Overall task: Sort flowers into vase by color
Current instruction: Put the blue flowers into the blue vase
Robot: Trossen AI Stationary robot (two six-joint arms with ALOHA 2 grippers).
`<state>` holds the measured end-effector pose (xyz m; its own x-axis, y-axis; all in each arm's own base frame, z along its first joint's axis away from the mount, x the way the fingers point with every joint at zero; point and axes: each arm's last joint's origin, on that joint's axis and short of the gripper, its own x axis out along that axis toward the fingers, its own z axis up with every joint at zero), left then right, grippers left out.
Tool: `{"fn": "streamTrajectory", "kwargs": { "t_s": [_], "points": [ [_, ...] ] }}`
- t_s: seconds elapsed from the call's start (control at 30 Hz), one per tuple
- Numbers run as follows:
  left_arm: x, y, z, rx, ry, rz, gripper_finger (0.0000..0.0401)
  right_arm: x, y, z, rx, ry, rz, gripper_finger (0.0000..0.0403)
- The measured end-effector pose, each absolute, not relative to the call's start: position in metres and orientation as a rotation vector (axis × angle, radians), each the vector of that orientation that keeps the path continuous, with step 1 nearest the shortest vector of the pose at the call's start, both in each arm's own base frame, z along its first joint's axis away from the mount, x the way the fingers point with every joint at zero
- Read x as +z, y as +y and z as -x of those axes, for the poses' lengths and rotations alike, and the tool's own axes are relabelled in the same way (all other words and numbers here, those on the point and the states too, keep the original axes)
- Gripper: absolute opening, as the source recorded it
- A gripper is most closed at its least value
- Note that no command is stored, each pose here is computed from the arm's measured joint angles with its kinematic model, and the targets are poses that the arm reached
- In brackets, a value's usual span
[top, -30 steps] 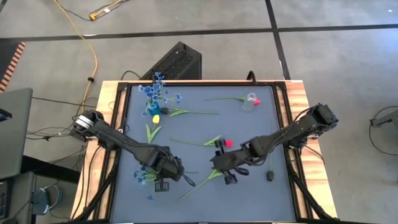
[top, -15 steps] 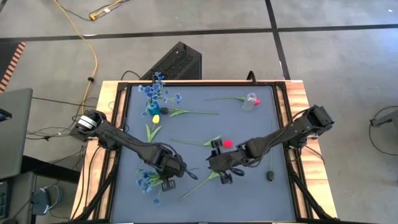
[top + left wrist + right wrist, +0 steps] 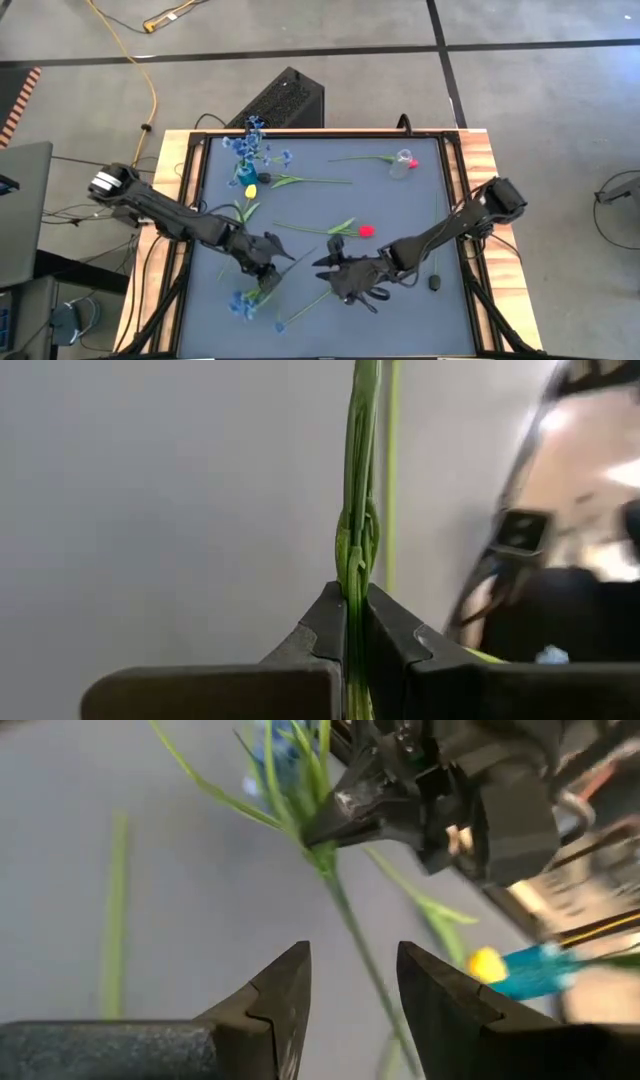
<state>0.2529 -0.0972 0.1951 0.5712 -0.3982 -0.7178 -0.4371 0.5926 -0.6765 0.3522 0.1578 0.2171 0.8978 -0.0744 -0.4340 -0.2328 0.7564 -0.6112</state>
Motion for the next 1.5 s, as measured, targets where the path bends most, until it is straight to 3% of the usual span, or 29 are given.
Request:
{"fn": "streamTrajectory", "kwargs": {
  "t_s": [0.47,0.8,1.13,1.5],
  "points": [
    [0.196,-0.096,-0.255,-0.05,0.935,0.995,0.0,0.185,0.154,-0.404,0.033,0.543,1.001,0.0175],
    [0.196,-0.095,-0.255,-0.057,0.922,0.953,0.0002,0.179,0.152,-0.408,-0.036,0.62,1.051,0.0153],
    [0.195,-0.09,-0.257,-0.034,0.893,0.918,0.0078,0.178,0.155,-0.406,-0.04,0.626,0.997,0.0031],
    [0.207,-0.071,-0.269,-0.127,0.735,0.795,0.0132,0.175,0.143,-0.4,0.224,0.721,0.728,0.0027]
  ]
}}
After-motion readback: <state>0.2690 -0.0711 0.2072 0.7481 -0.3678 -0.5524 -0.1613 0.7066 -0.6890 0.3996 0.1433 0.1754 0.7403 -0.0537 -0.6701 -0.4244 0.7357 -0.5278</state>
